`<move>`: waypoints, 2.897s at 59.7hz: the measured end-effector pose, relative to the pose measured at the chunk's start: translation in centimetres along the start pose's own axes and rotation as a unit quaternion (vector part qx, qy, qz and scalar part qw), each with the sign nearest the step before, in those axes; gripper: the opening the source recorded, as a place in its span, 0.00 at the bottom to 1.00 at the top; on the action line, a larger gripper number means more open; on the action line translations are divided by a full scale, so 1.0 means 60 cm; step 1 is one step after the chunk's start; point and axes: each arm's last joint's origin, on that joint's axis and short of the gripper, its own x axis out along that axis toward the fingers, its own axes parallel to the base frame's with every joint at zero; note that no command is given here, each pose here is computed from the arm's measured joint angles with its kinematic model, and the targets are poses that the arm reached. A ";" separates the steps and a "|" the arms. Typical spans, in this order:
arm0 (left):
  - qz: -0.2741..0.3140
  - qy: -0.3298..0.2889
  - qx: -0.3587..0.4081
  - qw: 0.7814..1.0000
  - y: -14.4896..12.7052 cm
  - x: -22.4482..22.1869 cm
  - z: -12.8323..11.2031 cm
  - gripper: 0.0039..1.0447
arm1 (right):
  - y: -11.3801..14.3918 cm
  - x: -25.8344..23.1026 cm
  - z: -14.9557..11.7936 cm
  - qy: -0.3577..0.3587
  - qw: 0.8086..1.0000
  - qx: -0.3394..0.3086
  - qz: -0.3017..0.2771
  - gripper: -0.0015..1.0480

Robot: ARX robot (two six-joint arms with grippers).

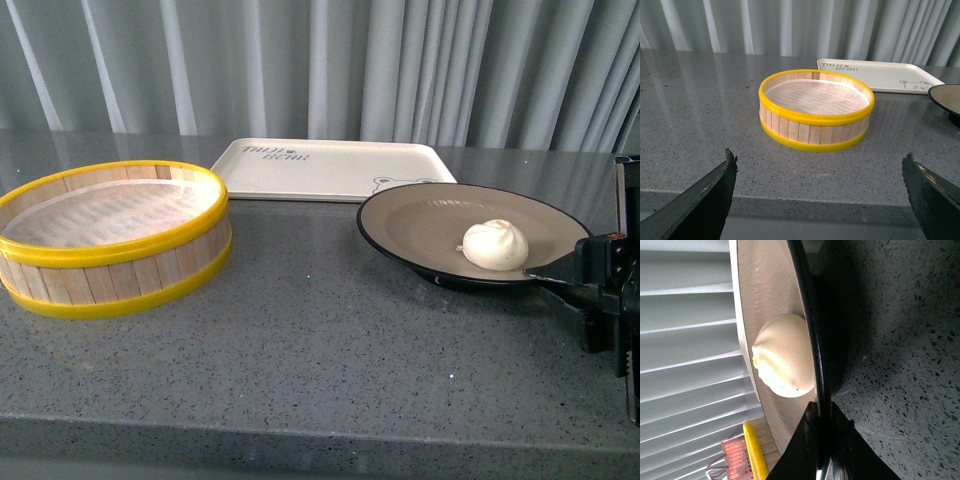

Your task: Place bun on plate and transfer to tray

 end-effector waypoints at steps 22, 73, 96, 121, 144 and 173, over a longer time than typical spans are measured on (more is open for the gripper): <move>0.000 0.000 0.000 1.000 0.000 0.000 0.000 0.94 | 0.007 -0.017 0.014 -0.007 0.997 -0.067 0.030 0.03; 0.000 0.000 0.000 1.000 0.000 0.000 0.000 0.94 | 0.152 0.065 0.095 0.016 0.990 -0.070 0.125 0.03; 0.000 0.000 0.000 1.000 0.000 0.000 0.000 0.94 | 0.144 0.169 0.123 0.019 0.993 -0.059 0.096 0.03; 0.000 0.000 0.000 1.000 0.000 0.000 0.000 0.94 | 0.158 0.253 0.133 0.034 0.994 -0.067 0.078 0.03; 0.000 0.000 0.000 1.000 0.000 0.000 0.000 0.94 | 0.167 0.316 0.094 0.069 0.991 -0.086 0.075 0.03; 0.000 0.000 0.000 1.000 0.000 0.000 0.000 0.94 | 0.165 0.335 0.087 0.075 0.991 -0.087 0.075 0.03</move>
